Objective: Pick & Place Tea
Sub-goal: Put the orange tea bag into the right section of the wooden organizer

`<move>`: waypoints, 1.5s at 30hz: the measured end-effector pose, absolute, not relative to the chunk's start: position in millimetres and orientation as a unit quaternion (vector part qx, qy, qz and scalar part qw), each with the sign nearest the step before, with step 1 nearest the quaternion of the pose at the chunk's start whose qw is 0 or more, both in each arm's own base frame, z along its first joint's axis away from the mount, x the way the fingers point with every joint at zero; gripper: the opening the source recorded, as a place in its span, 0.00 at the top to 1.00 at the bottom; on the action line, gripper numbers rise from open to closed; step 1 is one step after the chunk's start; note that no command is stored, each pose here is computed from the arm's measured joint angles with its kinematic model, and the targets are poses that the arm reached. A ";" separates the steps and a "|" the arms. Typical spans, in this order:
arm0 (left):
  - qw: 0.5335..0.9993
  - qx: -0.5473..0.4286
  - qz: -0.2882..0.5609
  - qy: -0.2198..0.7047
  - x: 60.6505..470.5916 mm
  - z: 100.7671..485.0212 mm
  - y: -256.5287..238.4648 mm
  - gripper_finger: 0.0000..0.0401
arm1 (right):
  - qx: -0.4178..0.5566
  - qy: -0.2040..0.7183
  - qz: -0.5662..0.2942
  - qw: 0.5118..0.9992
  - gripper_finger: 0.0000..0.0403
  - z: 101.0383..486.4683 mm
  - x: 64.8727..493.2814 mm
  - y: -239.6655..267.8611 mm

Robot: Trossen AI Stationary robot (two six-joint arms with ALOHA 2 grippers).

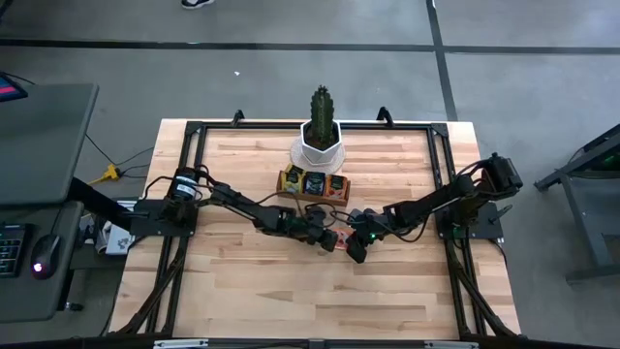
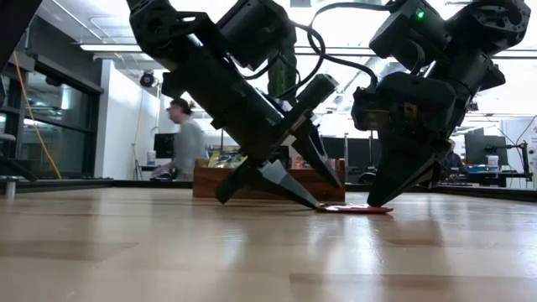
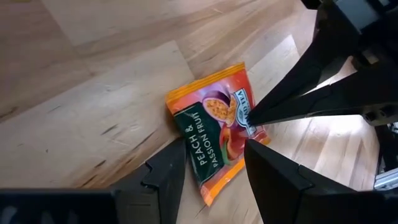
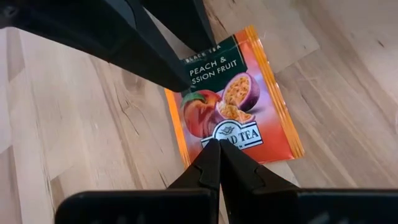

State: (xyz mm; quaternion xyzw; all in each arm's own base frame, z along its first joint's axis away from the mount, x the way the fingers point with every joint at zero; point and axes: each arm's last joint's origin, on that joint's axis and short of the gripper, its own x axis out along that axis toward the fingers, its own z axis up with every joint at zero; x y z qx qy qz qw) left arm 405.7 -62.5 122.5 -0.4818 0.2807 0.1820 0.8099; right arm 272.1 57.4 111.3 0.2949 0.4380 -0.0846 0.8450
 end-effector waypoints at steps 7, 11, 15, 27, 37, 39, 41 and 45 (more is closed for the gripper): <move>0.808 -0.480 0.172 0.296 404.8 122.2 -63.0 0.59 | 0.294 0.438 -0.084 0.845 1.00 111.2 272.0 57.4; 0.817 -0.458 0.172 0.304 403.9 121.9 -62.9 0.59 | 0.293 0.438 -0.084 0.845 1.00 111.2 272.1 57.4; 0.820 -0.458 0.169 0.300 404.3 122.4 -63.0 0.59 | 0.293 0.438 -0.084 0.846 1.00 111.2 272.1 57.4; 0.819 -0.459 0.167 0.301 404.2 122.3 -63.1 0.59 | 0.299 0.421 -0.076 0.853 1.00 112.9 274.9 58.1; 0.818 -0.458 0.169 0.304 403.8 121.6 -63.0 0.59 | 0.300 0.411 -0.074 0.857 1.00 114.1 276.5 58.3; 0.818 -0.457 0.170 0.305 403.6 121.4 -63.0 0.62 | 0.300 0.410 -0.074 0.858 1.00 114.2 276.6 58.3; 0.819 -0.454 0.171 0.307 403.3 120.8 -62.9 0.68 | 0.300 0.410 -0.074 0.858 1.00 114.2 276.7 58.3; 0.823 -0.443 0.173 0.311 402.6 119.5 -62.5 0.84 | 0.300 0.409 -0.074 0.858 1.00 114.3 276.8 58.3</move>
